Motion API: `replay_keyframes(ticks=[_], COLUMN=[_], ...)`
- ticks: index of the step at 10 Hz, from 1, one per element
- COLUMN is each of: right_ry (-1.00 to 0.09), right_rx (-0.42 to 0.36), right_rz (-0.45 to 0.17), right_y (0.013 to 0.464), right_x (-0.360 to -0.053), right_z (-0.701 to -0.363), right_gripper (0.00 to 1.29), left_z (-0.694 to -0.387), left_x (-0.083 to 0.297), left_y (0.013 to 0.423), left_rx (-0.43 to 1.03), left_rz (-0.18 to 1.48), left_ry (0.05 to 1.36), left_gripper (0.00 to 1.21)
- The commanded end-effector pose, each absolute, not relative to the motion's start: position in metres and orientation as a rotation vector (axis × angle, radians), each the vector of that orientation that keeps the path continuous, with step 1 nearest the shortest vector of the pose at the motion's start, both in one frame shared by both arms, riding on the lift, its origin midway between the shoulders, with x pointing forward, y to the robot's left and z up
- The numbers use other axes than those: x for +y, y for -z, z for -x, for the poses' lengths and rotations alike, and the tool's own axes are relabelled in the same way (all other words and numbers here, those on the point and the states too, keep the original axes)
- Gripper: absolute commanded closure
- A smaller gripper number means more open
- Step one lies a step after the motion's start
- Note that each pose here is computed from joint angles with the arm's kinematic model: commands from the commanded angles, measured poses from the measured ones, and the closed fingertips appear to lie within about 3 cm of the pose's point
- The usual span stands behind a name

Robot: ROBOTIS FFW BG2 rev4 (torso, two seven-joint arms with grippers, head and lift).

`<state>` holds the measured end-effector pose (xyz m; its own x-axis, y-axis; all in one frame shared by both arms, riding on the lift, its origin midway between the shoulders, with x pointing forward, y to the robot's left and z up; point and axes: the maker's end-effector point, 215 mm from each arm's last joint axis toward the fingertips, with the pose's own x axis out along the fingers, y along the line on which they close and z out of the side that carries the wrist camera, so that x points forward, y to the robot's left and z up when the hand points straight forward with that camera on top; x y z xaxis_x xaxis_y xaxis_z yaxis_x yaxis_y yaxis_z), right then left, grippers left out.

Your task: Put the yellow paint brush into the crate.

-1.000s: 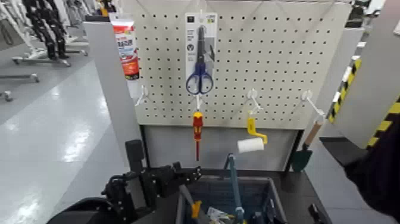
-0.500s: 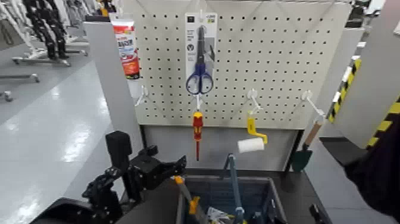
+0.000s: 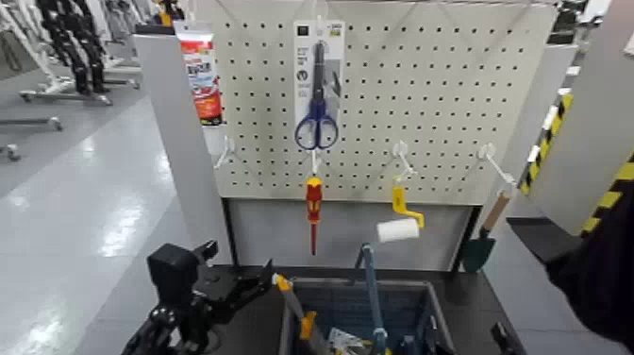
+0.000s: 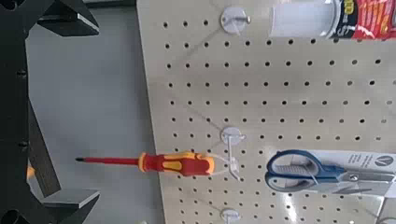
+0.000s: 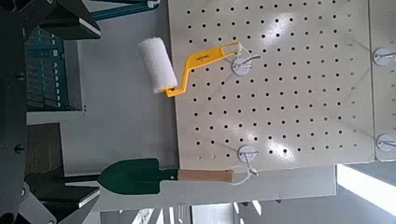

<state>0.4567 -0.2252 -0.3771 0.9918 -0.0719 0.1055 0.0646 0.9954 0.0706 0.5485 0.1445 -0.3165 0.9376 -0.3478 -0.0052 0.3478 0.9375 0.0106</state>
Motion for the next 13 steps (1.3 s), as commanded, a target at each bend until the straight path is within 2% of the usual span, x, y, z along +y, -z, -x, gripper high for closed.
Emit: replay_keyframes(ticks=[1,8,10,13], right_ry=[0.069,0.068,0.036,0.046], right_rx=[-0.108,-0.103,-0.1,-0.102], right_rz=[-0.065,-0.06,-0.054,-0.048], right_y=[0.377,0.375,0.374,0.374], right_x=[-0.226,-0.228,-0.223,-0.225], right_z=[-0.456,-0.456,-0.457,-0.456], right_gripper=[0.13,0.13,0.13,0.13], left_z=[-0.529,-0.495,-0.494,-0.491], left_x=[0.17,0.185,0.183,0.182], left_y=[0.335,0.359,0.356,0.355], left_rx=[-0.002,0.002,-0.01,-0.018], left_rz=[-0.053,-0.08,-0.086,-0.079], left_ry=[0.264,0.171,0.174,0.167], left_gripper=[0.09,0.09,0.09,0.09])
